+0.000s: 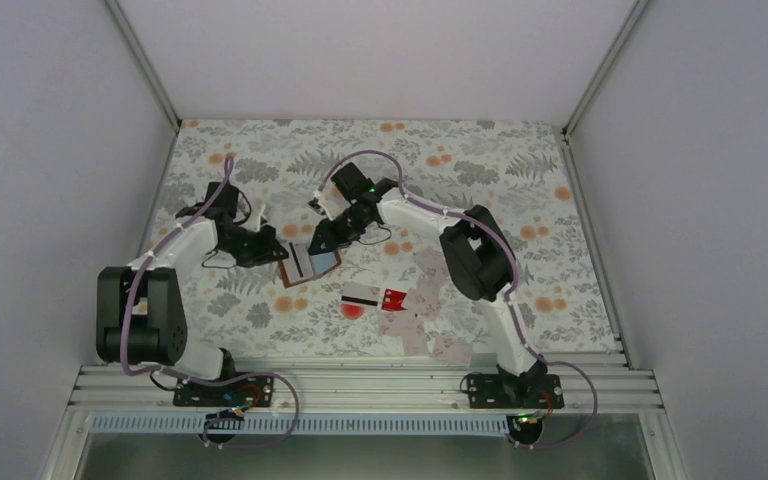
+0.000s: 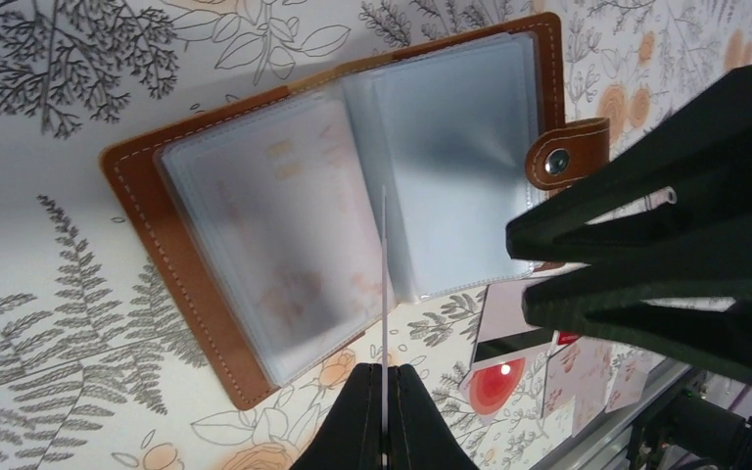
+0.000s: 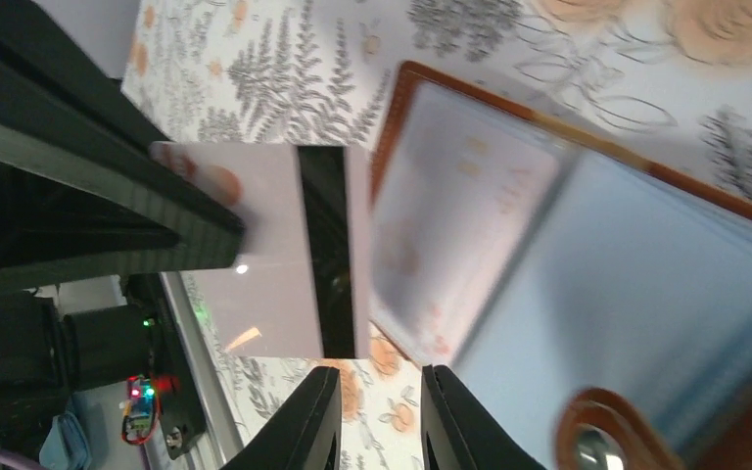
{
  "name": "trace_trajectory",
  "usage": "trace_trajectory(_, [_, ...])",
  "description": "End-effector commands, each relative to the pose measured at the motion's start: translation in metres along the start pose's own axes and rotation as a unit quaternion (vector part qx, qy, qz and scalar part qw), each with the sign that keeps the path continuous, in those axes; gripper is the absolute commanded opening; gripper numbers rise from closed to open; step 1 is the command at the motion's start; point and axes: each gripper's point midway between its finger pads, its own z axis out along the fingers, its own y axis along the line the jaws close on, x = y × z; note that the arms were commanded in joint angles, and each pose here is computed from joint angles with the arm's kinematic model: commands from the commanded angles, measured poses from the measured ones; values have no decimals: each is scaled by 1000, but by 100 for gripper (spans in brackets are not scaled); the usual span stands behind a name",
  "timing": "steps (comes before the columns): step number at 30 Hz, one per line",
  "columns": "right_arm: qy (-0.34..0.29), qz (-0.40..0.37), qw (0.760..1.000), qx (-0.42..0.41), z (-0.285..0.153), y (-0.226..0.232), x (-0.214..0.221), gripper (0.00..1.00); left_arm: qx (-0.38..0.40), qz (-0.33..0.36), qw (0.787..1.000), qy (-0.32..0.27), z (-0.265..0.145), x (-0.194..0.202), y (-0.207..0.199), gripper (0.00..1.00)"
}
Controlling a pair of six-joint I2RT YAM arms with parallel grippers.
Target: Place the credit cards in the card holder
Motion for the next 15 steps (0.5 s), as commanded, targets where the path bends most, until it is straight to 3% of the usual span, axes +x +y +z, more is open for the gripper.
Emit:
trace_trajectory(1, [-2,12,1000,18,-5,-24,5,21,37,12,999,-11,0,-14,-13,2])
trace_trajectory(15, [6,39,999,19,1,-56,17,21,71,6,997,-13,14,-35,-17,2])
